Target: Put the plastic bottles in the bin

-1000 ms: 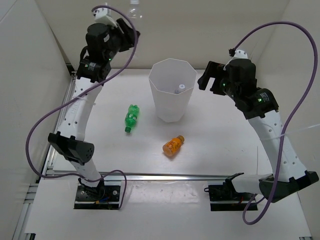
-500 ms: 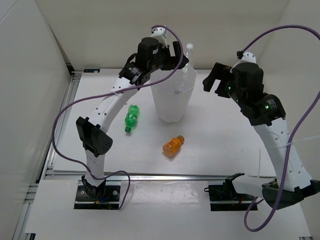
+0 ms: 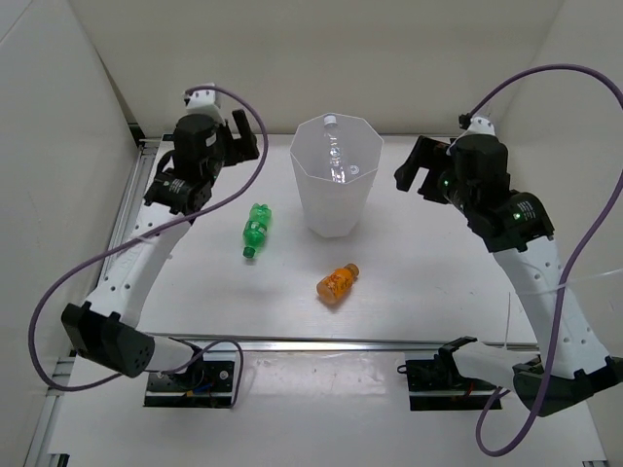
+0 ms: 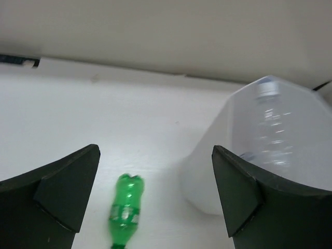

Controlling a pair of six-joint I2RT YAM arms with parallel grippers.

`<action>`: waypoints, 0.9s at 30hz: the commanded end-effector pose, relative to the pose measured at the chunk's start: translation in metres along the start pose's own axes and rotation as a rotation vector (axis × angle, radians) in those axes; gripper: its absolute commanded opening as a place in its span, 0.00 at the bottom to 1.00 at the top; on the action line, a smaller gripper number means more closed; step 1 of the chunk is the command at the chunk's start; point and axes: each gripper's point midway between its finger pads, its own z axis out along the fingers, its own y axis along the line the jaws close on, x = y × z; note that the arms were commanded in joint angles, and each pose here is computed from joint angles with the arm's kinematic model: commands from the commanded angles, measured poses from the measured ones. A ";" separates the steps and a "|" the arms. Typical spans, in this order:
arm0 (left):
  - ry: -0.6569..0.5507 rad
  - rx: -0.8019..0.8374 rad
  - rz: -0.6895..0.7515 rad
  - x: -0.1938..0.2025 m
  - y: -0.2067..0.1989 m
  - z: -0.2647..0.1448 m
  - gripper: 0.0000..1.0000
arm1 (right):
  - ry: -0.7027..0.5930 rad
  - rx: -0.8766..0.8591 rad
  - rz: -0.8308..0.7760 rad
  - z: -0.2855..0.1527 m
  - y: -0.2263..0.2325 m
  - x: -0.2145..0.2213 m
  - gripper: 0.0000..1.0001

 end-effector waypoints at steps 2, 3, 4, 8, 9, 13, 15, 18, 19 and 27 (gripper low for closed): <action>0.254 -0.116 0.053 0.110 0.051 0.030 1.00 | 0.021 -0.036 -0.006 0.007 0.008 0.000 1.00; 0.279 -0.117 0.028 0.119 0.058 0.031 1.00 | 0.025 -0.044 -0.015 0.007 0.009 0.001 1.00; 0.323 -0.120 0.021 0.141 0.061 0.034 1.00 | 0.037 -0.048 -0.017 0.010 0.010 0.004 1.00; 0.447 -0.139 0.056 0.199 0.077 0.046 1.00 | 0.054 -0.067 -0.008 0.015 0.013 0.010 1.00; 0.477 -0.137 0.058 0.210 0.079 0.047 1.00 | 0.066 -0.071 -0.009 0.016 0.013 0.014 1.00; 0.563 -0.159 0.080 0.247 0.089 0.048 1.00 | 0.070 -0.081 -0.009 0.015 0.013 0.018 1.00; 0.593 -0.168 0.085 0.261 0.093 0.050 1.00 | 0.070 -0.081 -0.009 0.013 0.012 0.020 1.00; 0.630 -0.153 0.091 0.274 0.092 0.051 1.00 | 0.069 -0.069 -0.010 0.009 0.005 0.026 1.00; 0.634 -0.141 0.087 0.274 0.090 0.051 1.00 | 0.064 -0.061 -0.005 0.007 0.001 0.026 1.00; 0.728 -0.110 0.020 0.311 0.083 0.060 1.00 | 0.066 -0.017 0.013 -0.007 -0.020 0.034 1.00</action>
